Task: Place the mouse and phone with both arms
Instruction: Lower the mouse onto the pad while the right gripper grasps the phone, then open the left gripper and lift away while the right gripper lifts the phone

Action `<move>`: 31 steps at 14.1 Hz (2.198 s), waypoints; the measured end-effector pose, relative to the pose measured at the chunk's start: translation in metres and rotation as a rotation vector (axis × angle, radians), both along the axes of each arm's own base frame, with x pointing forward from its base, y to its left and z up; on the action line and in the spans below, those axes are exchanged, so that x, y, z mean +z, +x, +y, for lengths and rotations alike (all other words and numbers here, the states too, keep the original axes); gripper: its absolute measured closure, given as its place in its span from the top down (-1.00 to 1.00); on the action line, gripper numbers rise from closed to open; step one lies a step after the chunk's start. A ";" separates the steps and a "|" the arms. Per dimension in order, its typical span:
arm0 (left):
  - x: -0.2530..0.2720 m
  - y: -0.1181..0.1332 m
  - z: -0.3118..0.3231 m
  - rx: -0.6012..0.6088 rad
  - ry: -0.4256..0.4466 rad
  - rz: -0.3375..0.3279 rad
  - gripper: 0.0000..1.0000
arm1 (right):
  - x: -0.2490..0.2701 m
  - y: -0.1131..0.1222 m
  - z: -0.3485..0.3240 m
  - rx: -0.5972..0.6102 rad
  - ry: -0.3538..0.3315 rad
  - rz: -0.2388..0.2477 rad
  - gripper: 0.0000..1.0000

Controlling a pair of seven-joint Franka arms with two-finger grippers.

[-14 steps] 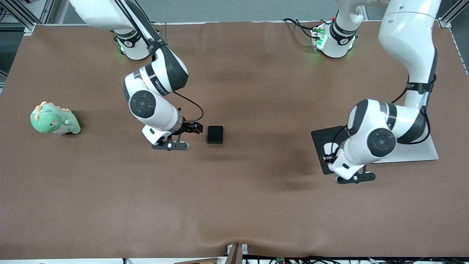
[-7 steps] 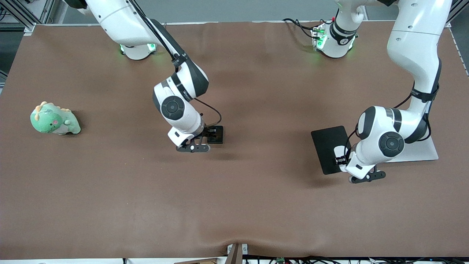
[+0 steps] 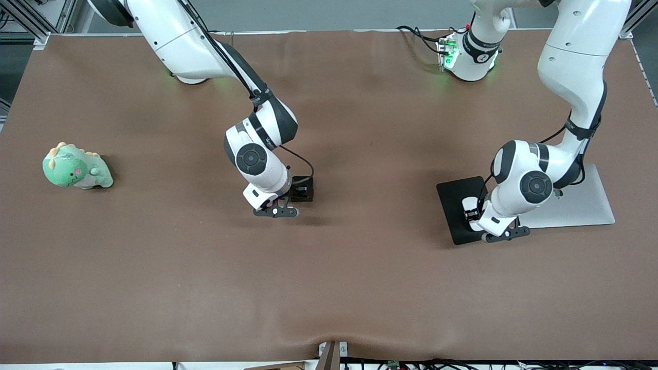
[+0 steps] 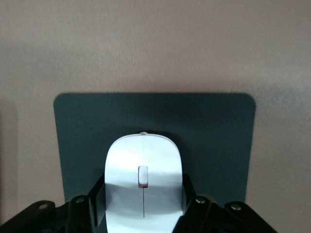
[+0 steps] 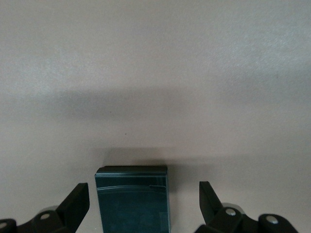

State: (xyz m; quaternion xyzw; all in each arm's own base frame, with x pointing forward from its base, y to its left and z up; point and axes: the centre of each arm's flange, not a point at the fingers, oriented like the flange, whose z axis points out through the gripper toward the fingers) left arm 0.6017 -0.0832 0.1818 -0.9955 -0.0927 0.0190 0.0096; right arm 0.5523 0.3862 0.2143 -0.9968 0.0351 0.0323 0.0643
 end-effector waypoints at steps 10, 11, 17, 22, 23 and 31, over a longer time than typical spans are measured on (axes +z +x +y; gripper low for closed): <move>0.000 -0.014 -0.004 -0.005 -0.005 -0.008 0.22 | -0.024 -0.023 0.021 -0.013 -0.026 0.041 1.00; 0.000 -0.014 -0.005 -0.005 -0.006 -0.011 0.35 | -0.027 -0.026 0.023 -0.014 -0.028 0.044 1.00; 0.036 0.010 -0.011 -0.009 -0.015 -0.077 1.00 | -0.039 -0.035 0.031 -0.010 -0.035 0.053 1.00; 0.131 0.047 -0.019 -0.009 0.006 -0.080 1.00 | -0.045 -0.038 0.033 -0.005 -0.044 0.055 0.81; 0.155 0.053 -0.020 -0.007 0.010 -0.086 1.00 | -0.042 -0.036 0.032 -0.010 -0.046 0.054 0.62; 0.316 0.052 -0.013 0.014 0.032 -0.171 1.00 | -0.032 -0.017 0.017 -0.084 -0.040 0.035 0.60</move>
